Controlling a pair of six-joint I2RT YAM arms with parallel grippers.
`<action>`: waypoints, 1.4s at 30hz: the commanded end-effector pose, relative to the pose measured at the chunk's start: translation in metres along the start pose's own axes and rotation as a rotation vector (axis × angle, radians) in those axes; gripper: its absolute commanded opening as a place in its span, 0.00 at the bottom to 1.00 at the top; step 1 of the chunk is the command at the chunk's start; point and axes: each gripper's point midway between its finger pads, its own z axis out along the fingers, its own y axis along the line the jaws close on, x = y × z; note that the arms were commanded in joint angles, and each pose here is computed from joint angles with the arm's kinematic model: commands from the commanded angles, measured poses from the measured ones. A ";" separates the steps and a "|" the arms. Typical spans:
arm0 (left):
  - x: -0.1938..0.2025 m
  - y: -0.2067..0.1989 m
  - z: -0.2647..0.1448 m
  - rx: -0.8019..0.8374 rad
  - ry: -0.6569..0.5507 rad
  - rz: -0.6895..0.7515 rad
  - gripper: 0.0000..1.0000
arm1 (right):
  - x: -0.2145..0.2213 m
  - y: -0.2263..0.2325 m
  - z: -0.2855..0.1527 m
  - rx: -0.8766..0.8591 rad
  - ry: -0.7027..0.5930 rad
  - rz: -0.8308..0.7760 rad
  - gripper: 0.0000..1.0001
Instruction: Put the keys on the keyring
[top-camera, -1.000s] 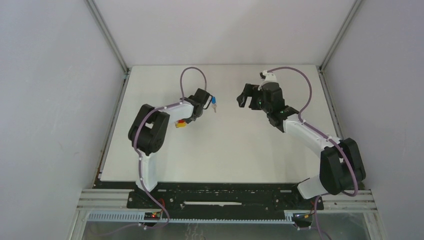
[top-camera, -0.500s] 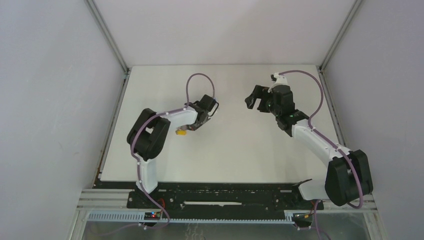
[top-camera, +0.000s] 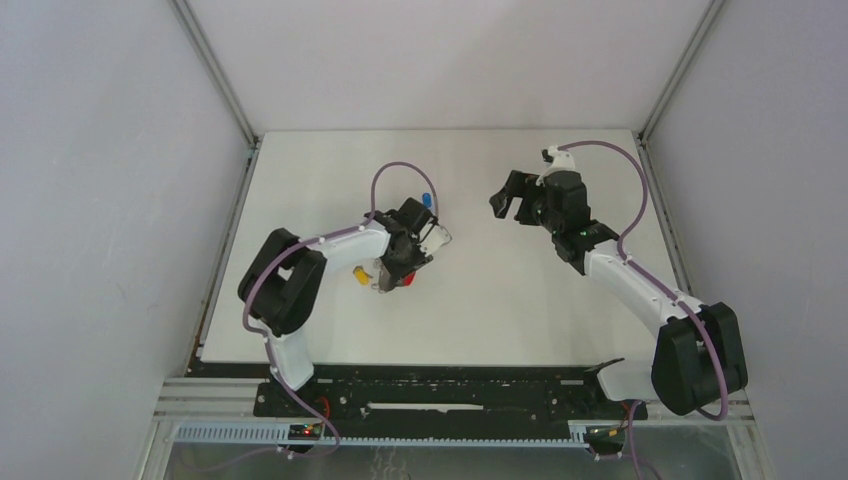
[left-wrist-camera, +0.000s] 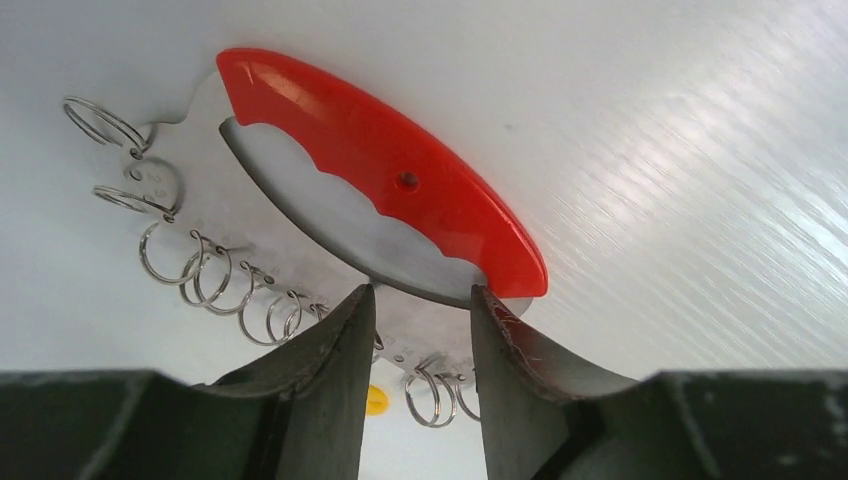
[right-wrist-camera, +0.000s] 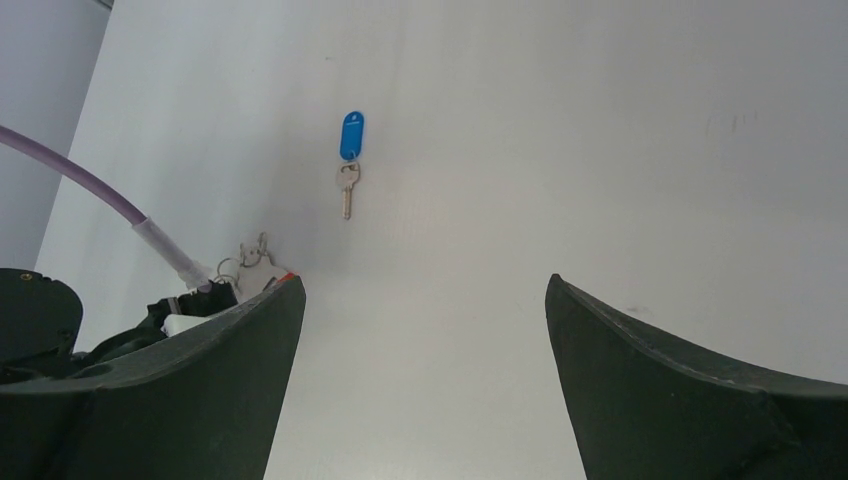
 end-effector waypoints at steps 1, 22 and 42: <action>-0.016 -0.006 -0.042 0.079 -0.085 -0.047 0.46 | -0.013 0.022 0.001 -0.056 -0.039 -0.010 0.99; 0.095 0.160 -0.061 -0.380 0.071 -0.594 0.48 | 0.152 0.199 0.084 -0.305 0.348 -0.136 0.35; 0.083 0.118 -0.022 -0.358 0.183 -0.391 0.49 | 0.216 0.126 0.103 0.119 0.439 -0.008 0.21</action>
